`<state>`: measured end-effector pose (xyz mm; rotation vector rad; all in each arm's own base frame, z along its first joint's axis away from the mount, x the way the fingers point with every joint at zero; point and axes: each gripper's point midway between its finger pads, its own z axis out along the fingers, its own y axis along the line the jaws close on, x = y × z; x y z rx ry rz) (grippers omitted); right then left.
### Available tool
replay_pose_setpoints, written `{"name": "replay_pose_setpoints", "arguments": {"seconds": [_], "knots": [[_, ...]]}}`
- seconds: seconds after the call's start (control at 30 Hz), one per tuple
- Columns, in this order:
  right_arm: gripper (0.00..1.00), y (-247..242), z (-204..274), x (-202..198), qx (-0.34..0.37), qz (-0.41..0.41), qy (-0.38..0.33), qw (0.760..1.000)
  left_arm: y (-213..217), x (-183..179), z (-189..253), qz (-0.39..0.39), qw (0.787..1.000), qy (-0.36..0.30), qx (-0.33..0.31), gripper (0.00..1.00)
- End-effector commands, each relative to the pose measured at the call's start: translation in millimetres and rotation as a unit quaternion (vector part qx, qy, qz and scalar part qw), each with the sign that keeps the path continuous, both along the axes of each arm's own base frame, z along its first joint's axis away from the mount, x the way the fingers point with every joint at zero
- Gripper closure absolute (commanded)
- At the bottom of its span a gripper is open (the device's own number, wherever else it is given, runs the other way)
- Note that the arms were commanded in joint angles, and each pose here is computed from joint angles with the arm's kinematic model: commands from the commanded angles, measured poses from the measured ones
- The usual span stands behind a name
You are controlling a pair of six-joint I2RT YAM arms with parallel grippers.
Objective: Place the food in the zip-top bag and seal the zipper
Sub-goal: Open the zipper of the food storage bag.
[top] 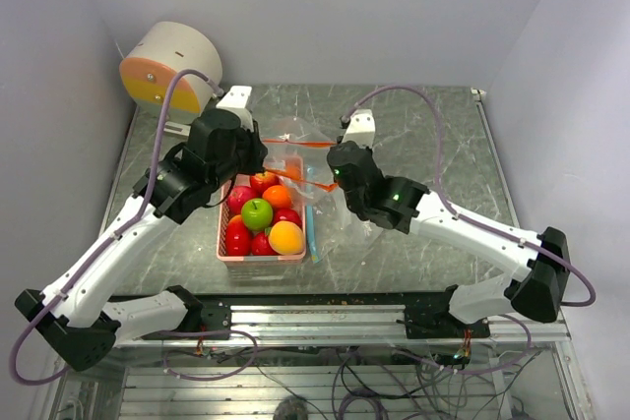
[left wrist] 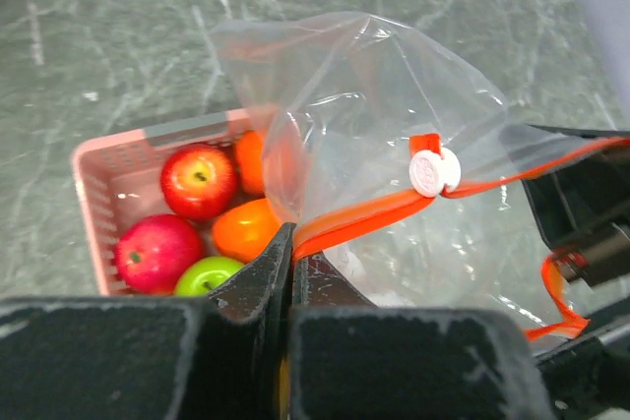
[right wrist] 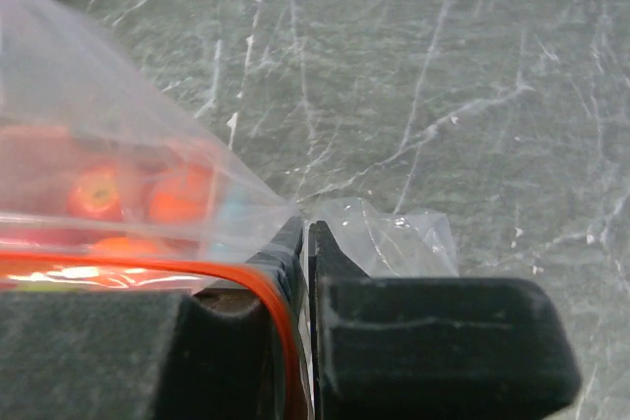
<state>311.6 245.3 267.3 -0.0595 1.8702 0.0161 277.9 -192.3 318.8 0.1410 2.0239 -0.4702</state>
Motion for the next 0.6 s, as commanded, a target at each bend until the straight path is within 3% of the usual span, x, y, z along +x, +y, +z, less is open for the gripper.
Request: {"name": "replay_pose_setpoints", "arguments": {"seconds": [0.0, 0.13, 0.23, 0.27, 0.37, 0.4, 0.57], "knots": [[0.9, 14.6, 8.6, -3.2, -0.001, 0.082, -0.014, 0.997, 54.7, 7.6, 14.8, 0.101, 0.992, -0.031, 0.071, 0.93], [0.75, 77.9, 35.2, -28.7, 0.09, 0.259, -0.03, 0.961, 57.1, 3.6, 23.0, 0.092, 0.992, -0.044, 0.074, 0.93], [0.6, 101.9, 53.3, -39.6, 0.122, 0.322, -0.046, 0.938, 66.5, -0.9, 29.8, 0.098, 0.99, -0.051, 0.087, 0.93], [0.51, 105.7, 59.2, -40.4, 0.129, 0.33, -0.053, 0.933, 70.4, -2.2, 31.5, 0.103, 0.989, -0.052, 0.093, 0.93], [0.06, 108.8, 70.7, -42.5, 0.141, 0.34, -0.068, 0.927, 83.0, -6.9, 33.5, 0.119, 0.985, -0.051, 0.11, 0.93], [0.01, 108.3, 76.5, -44.8, 0.145, 0.346, -0.076, 0.924, 86.6, -8.0, 33.0, 0.124, 0.984, -0.051, 0.116, 0.93], [0.0, 96.5, 112.7, -64.5, 0.171, 0.373, -0.111, 0.905, 98.5, -12.5, 26.2, 0.142, 0.98, -0.048, 0.131, 0.93]]}}
